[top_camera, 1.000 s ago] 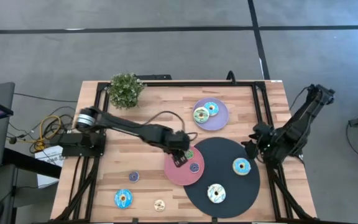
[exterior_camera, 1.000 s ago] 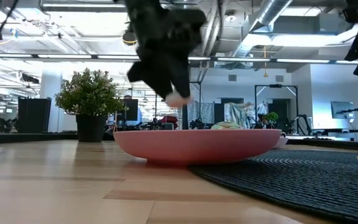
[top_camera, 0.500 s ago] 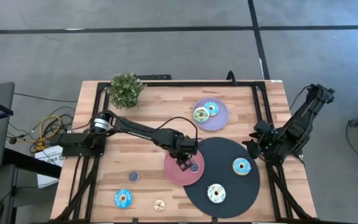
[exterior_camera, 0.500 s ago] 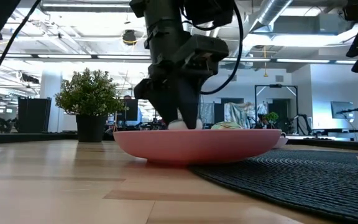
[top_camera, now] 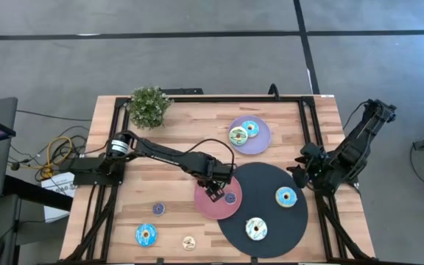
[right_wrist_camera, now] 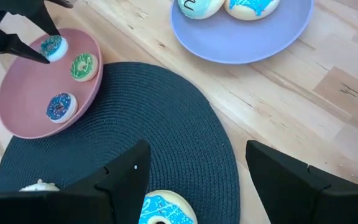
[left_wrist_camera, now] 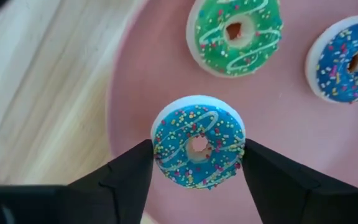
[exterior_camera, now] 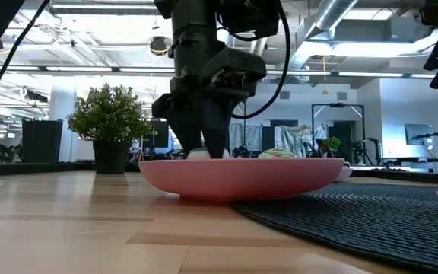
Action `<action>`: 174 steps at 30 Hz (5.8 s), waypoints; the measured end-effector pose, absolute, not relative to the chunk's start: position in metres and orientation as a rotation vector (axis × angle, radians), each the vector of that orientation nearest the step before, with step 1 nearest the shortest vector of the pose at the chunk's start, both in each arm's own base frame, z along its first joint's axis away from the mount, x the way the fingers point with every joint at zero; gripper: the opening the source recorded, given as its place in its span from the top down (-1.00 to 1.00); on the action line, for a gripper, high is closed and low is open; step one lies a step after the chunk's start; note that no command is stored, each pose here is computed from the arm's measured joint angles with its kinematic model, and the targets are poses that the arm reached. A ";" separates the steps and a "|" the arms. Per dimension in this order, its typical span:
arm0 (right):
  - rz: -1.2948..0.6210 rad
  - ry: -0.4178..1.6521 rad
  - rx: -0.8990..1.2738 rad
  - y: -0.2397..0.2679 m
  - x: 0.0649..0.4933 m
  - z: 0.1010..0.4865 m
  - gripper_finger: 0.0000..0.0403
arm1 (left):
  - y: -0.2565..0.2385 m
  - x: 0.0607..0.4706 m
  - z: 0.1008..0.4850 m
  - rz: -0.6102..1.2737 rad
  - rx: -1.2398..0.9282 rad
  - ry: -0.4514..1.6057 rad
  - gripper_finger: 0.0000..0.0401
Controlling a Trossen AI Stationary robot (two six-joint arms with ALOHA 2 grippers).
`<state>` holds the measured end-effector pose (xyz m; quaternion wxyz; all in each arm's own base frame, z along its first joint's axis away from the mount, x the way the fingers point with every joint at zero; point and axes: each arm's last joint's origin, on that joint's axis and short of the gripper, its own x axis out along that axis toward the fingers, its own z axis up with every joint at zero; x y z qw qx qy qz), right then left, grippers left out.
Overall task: Pick & Place donuts
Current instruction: Put the small blue donut on the purple plate, then put the right big blue donut on the purple plate
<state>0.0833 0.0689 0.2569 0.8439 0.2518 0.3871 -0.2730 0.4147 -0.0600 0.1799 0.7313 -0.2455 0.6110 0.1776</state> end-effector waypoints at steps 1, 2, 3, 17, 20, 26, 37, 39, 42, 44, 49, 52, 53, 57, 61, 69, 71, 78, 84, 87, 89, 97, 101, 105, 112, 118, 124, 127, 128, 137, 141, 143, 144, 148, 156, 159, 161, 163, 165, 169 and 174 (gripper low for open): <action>-0.574 0.815 0.535 0.069 0.084 0.257 -0.27 | -0.060 0.414 0.180 0.392 -0.540 1.348 -0.19; -0.572 0.814 0.539 0.069 0.084 0.257 -0.27 | -0.060 0.414 0.180 0.393 -0.538 1.352 -0.22; -0.570 0.812 0.543 0.070 0.084 0.257 -0.27 | -0.060 0.413 0.180 0.394 -0.534 1.359 -0.25; -0.578 0.785 0.603 0.070 0.090 0.258 -0.27 | -0.056 0.399 0.226 0.365 -0.407 1.247 -0.28; -0.588 0.773 0.624 0.069 0.092 0.259 -0.27 | -0.053 0.392 0.248 0.361 -0.363 1.180 -0.11; -0.637 0.741 0.681 0.065 0.098 0.259 -0.27 | -0.057 0.375 0.282 0.280 -0.218 1.096 0.67; -0.463 0.451 0.808 0.079 0.151 0.277 -0.27 | -0.096 0.334 0.301 0.214 0.011 1.105 0.99; -0.415 0.385 0.778 0.085 0.166 0.281 -0.27 | -0.099 0.321 0.297 0.198 -0.009 1.092 1.00; -0.360 0.297 0.748 0.091 0.190 0.284 -0.27 | -0.102 0.297 0.286 0.173 -0.079 1.038 1.00; -0.348 0.275 0.733 0.094 0.203 0.287 -0.27 | -0.103 0.278 0.279 0.143 -0.142 0.971 1.00; -0.368 0.413 0.706 0.095 0.232 0.294 -0.27 | -0.100 0.228 0.260 0.063 -0.281 0.781 1.00; -0.435 0.606 0.717 0.093 0.243 0.297 -0.27 | -0.095 0.203 0.255 0.007 -0.347 0.667 1.00; -0.480 0.692 0.718 0.092 0.243 0.296 -0.27 | -0.092 0.196 0.253 -0.006 -0.366 0.636 1.00; -0.640 1.013 0.714 0.091 0.237 0.286 -0.27 | -0.080 0.173 0.248 -0.012 -0.429 0.576 1.00; -0.682 1.227 0.723 0.101 0.225 0.272 -0.27 | -0.073 0.160 0.250 -0.024 -0.451 0.536 1.00; -0.756 1.359 0.792 0.115 0.189 0.245 -0.27 | -0.069 0.154 0.258 -0.023 -0.468 0.477 1.00; -0.783 1.389 0.819 0.115 0.178 0.237 -0.27 | -0.069 0.154 0.258 -0.011 -0.463 0.474 1.00; -0.820 1.401 0.933 0.111 0.148 0.205 -0.27 | -0.067 0.155 0.258 0.055 -0.453 0.443 1.00; -0.844 1.406 0.969 0.104 0.136 0.182 -0.27 | -0.066 0.155 0.259 0.077 -0.478 0.429 1.00; -0.826 1.401 0.977 0.105 0.137 0.180 -0.27 | -0.066 0.155 0.259 0.080 -0.495 0.423 1.00; -0.819 1.407 0.963 0.104 0.136 0.177 -0.27 | -0.066 0.155 0.259 0.080 -0.496 0.422 1.00; -0.796 1.408 0.989 0.100 0.135 0.162 -0.27 | -0.066 0.155 0.259 0.091 -0.496 0.416 1.00; -0.806 1.425 0.981 0.099 0.133 0.158 -0.27 | -0.066 0.155 0.259 0.091 -0.496 0.415 1.00; -0.782 1.426 1.002 0.099 0.133 0.153 -0.27 | -0.066 0.155 0.259 0.094 -0.496 0.414 1.00; -0.772 1.421 1.009 0.099 0.133 0.151 -0.27 | -0.066 0.155 0.259 0.094 -0.496 0.414 1.00; -0.772 1.421 1.009 0.099 0.133 0.151 -0.27 | -0.066 0.155 0.259 0.094 -0.493 0.414 1.00; -0.772 1.419 1.007 0.099 0.133 0.150 -0.24 | -0.066 0.155 0.260 0.094 -0.460 0.412 1.00; -0.771 1.418 1.008 0.099 0.133 0.150 -0.13 | -0.066 0.155 0.260 0.098 -0.457 0.410 1.00; -0.768 1.416 1.011 0.099 0.133 0.151 -0.09 | -0.066 0.155 0.260 0.098 -0.457 0.410 1.00; -0.761 1.406 1.015 0.100 0.134 0.151 0.24 | -0.065 0.155 0.260 0.101 -0.455 0.409 1.00; -0.753 1.399 1.020 0.101 0.136 0.155 0.31 | -0.065 0.155 0.259 0.102 -0.454 0.409 1.00; -0.752 1.391 1.017 0.102 0.137 0.158 0.32 | -0.065 0.155 0.259 0.102 -0.450 0.409 1.00; -0.757 1.385 1.010 0.102 0.138 0.160 0.33 | -0.065 0.155 0.259 0.101 -0.445 0.409 1.00; -0.749 1.378 0.986 0.102 0.138 0.170 0.33 | -0.065 0.155 0.260 0.101 -0.443 0.409 1.00; -0.761 1.121 0.989 0.087 0.139 0.201 0.32 | -0.065 0.155 0.260 0.101 -0.443 0.409 1.00; -0.786 0.927 0.977 0.070 0.142 0.211 0.33 | -0.065 0.155 0.260 0.101 -0.443 0.409 1.00; -0.791 0.845 0.932 0.056 0.146 0.217 0.33 | -0.065 0.155 0.260 0.101 -0.443 0.409 1.00; -0.788 0.776 0.861 0.043 0.152 0.221 0.34 | -0.065 0.155 0.260 0.101 -0.443 0.408 1.00; -0.774 0.724 0.762 0.029 0.161 0.225 0.34 | -0.065 0.155 0.260 0.114 -0.440 0.402 1.00; -0.772 0.666 0.520 0.001 0.179 0.229 0.34 | -0.064 0.156 0.260 0.146 -0.433 0.386 1.00; -0.837 0.762 0.335 -0.034 0.195 0.216 0.34 | -0.063 0.156 0.260 0.168 -0.428 0.376 1.00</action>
